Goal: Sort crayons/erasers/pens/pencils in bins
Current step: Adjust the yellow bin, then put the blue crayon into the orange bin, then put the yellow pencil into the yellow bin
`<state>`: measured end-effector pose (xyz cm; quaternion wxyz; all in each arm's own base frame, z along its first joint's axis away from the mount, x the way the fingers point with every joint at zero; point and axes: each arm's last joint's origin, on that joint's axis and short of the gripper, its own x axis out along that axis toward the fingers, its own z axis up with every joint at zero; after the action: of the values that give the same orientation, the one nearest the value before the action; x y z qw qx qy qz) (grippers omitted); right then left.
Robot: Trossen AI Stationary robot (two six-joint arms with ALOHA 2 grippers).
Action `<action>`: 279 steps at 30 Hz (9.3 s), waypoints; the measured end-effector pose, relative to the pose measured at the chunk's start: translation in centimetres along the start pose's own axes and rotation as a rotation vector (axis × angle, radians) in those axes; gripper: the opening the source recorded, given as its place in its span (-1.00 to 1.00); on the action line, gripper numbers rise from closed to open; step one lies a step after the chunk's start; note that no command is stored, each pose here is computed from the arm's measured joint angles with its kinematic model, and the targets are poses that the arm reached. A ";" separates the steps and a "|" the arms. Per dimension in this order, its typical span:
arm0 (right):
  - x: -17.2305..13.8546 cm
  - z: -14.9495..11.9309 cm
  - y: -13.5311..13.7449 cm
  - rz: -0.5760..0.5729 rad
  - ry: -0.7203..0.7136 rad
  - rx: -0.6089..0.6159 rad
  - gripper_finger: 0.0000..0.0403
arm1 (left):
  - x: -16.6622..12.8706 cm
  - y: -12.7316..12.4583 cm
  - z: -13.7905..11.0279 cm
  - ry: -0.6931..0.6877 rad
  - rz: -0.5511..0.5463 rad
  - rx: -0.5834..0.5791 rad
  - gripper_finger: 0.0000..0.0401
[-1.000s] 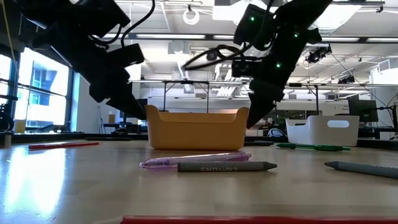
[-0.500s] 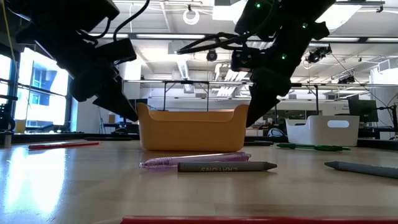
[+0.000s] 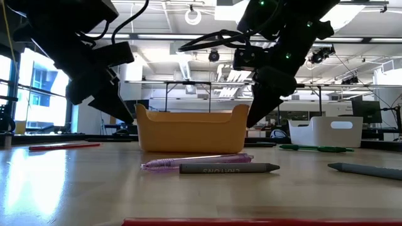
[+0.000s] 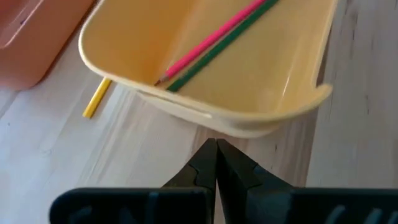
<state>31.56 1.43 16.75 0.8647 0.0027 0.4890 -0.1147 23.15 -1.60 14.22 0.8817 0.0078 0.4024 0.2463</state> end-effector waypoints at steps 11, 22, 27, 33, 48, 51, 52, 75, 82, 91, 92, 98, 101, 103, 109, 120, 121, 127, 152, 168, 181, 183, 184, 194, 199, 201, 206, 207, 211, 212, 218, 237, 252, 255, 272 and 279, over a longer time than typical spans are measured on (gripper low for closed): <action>0.2 0.5 -0.8 -0.011 -0.034 -0.005 -1.00 | -1.1 -1.3 -0.3 -0.021 -0.052 0.025 -1.00; -1.8 0.1 -1.3 -0.015 0.004 -0.059 -1.00 | -4.1 -0.6 -0.6 -0.024 -0.082 0.001 -1.00; -6.0 -0.5 -2.1 -0.013 -0.005 -0.033 -1.00 | -5.8 0.0 0.5 -0.132 -0.122 -0.026 -1.00; -7.7 -4.1 -2.9 0.010 -0.099 0.046 -1.00 | -6.7 0.1 2.0 -0.281 -0.158 -0.019 -1.00; -5.4 -9.7 -5.0 -0.074 0.040 0.320 -0.64 | -4.4 -0.8 5.1 -0.487 -0.409 0.036 -1.00; -5.0 -9.3 -5.2 -0.080 0.016 0.288 -0.44 | -3.7 -1.1 5.1 -0.486 -0.425 0.064 -1.00; -4.8 -9.2 -5.3 -0.085 0.006 0.281 -0.39 | -3.5 -1.3 5.2 -0.497 -0.433 0.067 -1.00; -3.6 -6.7 -10.6 -0.033 -0.130 0.120 -0.15 | -1.7 3.6 1.5 -0.708 -0.397 -0.026 -1.00; -3.6 -4.7 -11.1 -0.025 -0.124 0.011 -0.15 | -2.1 5.2 0.4 -0.761 -0.352 -0.087 -1.00; -2.4 -2.1 -12.2 0.052 -0.022 -0.075 -0.17 | -2.1 5.5 0.2 -0.773 -0.326 -0.098 -1.00; -2.1 -1.9 -12.3 0.057 0.002 -0.085 -0.18 | -2.1 5.5 0.2 -0.772 -0.321 -0.100 -1.00; -0.7 -0.5 -13.1 0.117 0.160 -0.148 -0.29 | -1.9 6.0 0.2 -0.765 -0.295 -0.110 -1.00; -0.4 -0.1 -13.8 0.127 0.215 -0.136 -0.31 | -1.8 6.2 0.2 -0.759 -0.290 -0.146 -1.00; -0.2 0.1 -14.4 0.119 0.208 -0.139 -0.31 | -1.7 6.3 0.2 -0.758 -0.285 -0.155 -1.00; 0.0 -0.4 -16.1 0.058 0.231 -0.152 -0.31 | -1.6 6.6 0.2 -0.755 -0.270 -0.176 -1.00; 1.7 -0.7 -17.0 0.057 0.240 -0.188 -0.31 | -1.6 6.6 0.2 -0.752 -0.280 -0.198 -1.00; 1.9 -0.8 -17.0 0.060 0.246 -0.188 -0.31 | -1.6 6.6 0.2 -0.751 -0.280 -0.198 -1.00; 2.3 -0.8 -17.1 0.022 0.258 -0.194 -0.31 | -1.6 6.6 0.2 -0.754 -0.273 -0.181 -1.00; 1.8 -4.4 -26.3 -0.169 0.186 0.598 -0.32 | -1.4 6.9 0.0 -0.725 -0.147 -0.233 -1.00; 4.9 -5.2 -26.4 -0.187 0.227 0.591 -0.68 | -1.3 6.9 -0.1 -0.710 -0.155 -0.250 -1.00; 1.1 -4.0 -26.8 -0.138 0.106 0.525 -0.91 | -1.3 6.9 -0.1 -0.709 -0.162 -0.272 -1.00; -0.2 -3.3 -26.8 -0.141 0.063 0.519 -0.93 | -1.3 6.9 0.0 -0.713 -0.152 -0.275 -1.00; -0.7 -2.9 -26.7 -0.127 0.043 0.514 -0.93 | -1.3 6.9 0.0 -0.715 -0.147 -0.275 -1.00; -2.2 6.3 -25.1 -0.024 -0.203 0.288 -0.94 | -1.2 7.7 0.1 -0.719 -0.122 -0.305 -1.00; 1.2 9.7 -24.9 0.008 -0.207 0.231 -0.94 | -0.9 7.9 -0.1 -0.692 -0.109 -0.322 -1.00; 3.1 10.3 -24.9 0.022 -0.171 0.213 -0.94 | -0.8 8.0 -0.2 -0.684 -0.106 -0.326 -1.00; 6.7 11.0 -25.8 0.036 -0.115 0.225 -0.94 | -0.8 8.0 -0.2 -0.681 -0.106 -0.329 -1.00; 7.2 11.0 -26.1 0.038 -0.102 0.234 -0.94 | -0.8 8.0 -0.2 -0.681 -0.106 -0.328 -1.00; 8.5 11.1 -26.5 0.043 -0.066 0.256 -0.94 | -0.8 8.0 -0.3 -0.673 -0.100 -0.328 -1.00; 8.8 11.1 -26.5 0.045 -0.060 0.257 -0.94 | -0.8 8.0 -0.3 -0.671 -0.093 -0.330 -1.00; 9.7 10.5 -26.8 0.030 -0.029 0.268 -0.90 | -0.6 8.0 -0.5 -0.640 -0.073 -0.336 -1.00; 1.7 12.3 -26.1 0.011 -0.072 0.178 -0.70 | 1.2 11.7 -4.4 -0.497 -0.152 -0.316 -1.00; -0.4 6.3 -22.8 -0.004 -0.246 0.254 -0.97 | 2.0 14.6 -5.4 -0.451 -0.184 -0.298 -1.00; -1.9 5.8 -22.4 -0.019 -0.305 0.264 -0.99 | 2.8 14.9 -5.2 -0.419 -0.183 -0.295 -0.96; -5.5 5.6 -21.7 -0.039 -0.379 0.245 -1.00 | 8.1 15.5 -4.6 -0.253 -0.231 -0.216 -0.28; -5.5 5.6 -21.6 -0.038 -0.378 0.237 -1.00 | 9.4 15.6 -4.5 -0.224 -0.222 -0.164 -0.28</action>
<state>29.27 -19.22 26.65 0.9323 0.0737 0.3013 -0.1862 18.47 15.47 7.81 0.9404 -0.0811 0.2786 0.1772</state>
